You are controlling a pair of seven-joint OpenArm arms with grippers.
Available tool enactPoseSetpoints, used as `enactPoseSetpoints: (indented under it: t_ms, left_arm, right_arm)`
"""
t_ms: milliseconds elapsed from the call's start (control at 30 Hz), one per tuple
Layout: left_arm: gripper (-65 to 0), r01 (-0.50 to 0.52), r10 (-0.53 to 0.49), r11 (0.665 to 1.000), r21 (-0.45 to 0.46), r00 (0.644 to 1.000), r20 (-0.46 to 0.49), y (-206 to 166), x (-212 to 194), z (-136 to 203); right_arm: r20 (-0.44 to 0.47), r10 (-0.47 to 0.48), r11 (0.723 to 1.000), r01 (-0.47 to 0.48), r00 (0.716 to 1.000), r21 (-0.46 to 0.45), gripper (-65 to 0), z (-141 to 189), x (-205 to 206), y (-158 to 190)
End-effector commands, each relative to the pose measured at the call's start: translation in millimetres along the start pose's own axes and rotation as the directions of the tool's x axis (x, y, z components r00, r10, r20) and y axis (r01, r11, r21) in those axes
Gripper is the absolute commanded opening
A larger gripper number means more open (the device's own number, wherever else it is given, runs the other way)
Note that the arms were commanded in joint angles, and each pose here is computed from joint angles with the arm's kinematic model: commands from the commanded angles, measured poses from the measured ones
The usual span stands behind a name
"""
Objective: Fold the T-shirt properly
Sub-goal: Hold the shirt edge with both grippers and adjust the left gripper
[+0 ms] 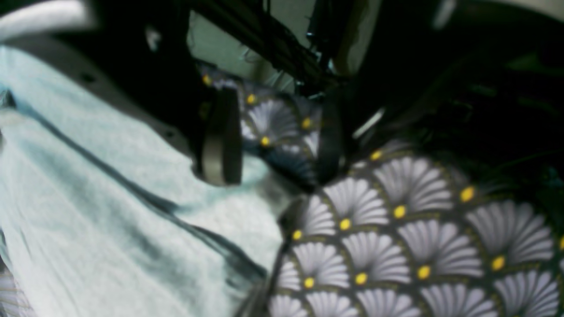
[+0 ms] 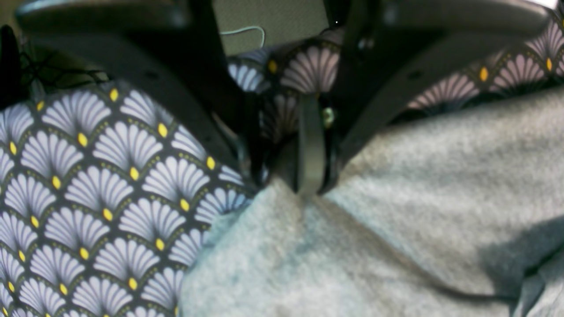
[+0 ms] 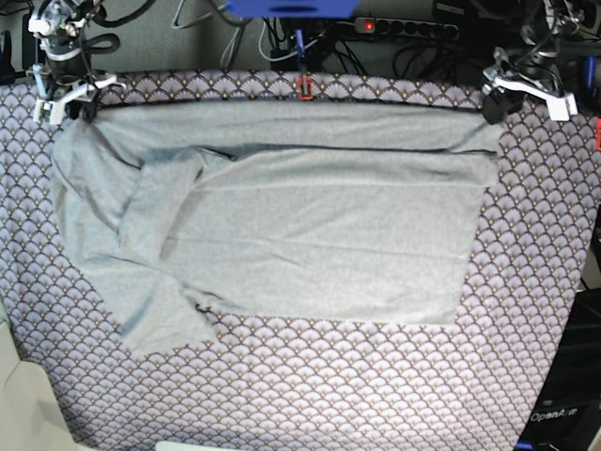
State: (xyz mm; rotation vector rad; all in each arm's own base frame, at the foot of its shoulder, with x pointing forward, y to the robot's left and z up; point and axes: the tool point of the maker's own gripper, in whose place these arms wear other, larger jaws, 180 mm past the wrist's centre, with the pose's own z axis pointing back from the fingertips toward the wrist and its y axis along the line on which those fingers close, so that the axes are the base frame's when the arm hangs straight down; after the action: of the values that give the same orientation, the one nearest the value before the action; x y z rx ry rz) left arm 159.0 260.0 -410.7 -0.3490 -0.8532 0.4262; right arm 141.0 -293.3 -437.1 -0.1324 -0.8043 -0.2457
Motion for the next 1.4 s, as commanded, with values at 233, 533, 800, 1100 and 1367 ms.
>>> enactPoseSetpoints:
  t_ms: [233,533,800,1100,1367]
  left_arm:
    - [-36.5,0.05,-0.048,0.999,-0.022,0.996,0.08,2,23,13]
    - [-27.5,0.098,-0.095,0.995,-0.019,0.989,0.114,6,37,25]
    - [-27.5,0.18,-0.162,0.981,-0.068,0.963,0.214,-31,66,28]
    - [-27.5,0.131,-0.11,0.987,-0.094,0.975,0.195,-47,56,-25]
    - [-27.5,0.147,-0.135,0.987,-0.059,0.976,0.17,-56,50,-48]
  right_arm:
    - [-0.169,0.032,0.996,-0.045,0.985,-0.074,-49.8,14,-38,-25]
    - [-0.207,0.072,0.992,-0.091,0.976,-0.085,-49.9,12,-42,-27]
    - [-0.209,0.072,0.992,-0.091,0.975,-0.085,-49.9,12,-43,-27]
    - [-0.207,0.075,0.993,-0.093,0.975,-0.079,-49.9,10,-42,-25]
    - [-0.205,0.074,0.993,-0.092,0.976,-0.079,-49.9,10,-41,-25]
